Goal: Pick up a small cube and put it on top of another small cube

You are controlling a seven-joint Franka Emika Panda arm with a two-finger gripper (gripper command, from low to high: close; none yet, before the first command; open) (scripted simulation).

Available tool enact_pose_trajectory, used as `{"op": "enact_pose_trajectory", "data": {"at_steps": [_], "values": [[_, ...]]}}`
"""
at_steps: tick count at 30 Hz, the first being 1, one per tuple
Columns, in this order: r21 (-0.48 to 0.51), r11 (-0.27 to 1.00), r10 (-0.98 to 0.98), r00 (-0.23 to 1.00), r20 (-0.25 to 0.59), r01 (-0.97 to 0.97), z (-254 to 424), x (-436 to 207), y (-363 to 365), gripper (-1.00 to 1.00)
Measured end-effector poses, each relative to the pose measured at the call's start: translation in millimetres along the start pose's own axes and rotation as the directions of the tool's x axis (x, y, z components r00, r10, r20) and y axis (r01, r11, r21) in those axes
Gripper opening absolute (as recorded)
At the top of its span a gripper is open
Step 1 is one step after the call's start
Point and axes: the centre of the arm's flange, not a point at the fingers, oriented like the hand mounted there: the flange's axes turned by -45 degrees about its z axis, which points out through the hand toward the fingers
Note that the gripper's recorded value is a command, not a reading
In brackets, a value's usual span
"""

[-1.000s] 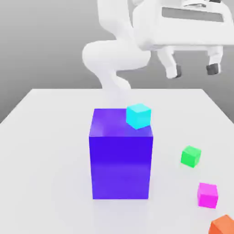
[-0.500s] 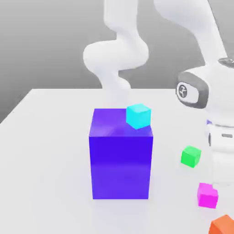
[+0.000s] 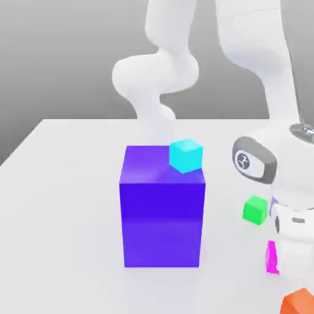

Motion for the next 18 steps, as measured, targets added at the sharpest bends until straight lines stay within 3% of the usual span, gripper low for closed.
{"op": "enact_pose_trajectory", "data": {"at_steps": [11,18], "values": [[0.041,0.998,0.039,0.999,-0.027,-0.038,-65,-10,-137,-1.00],[-0.002,0.997,0.080,0.997,0.001,-0.080,-50,-35,-178,-1.00]]}}
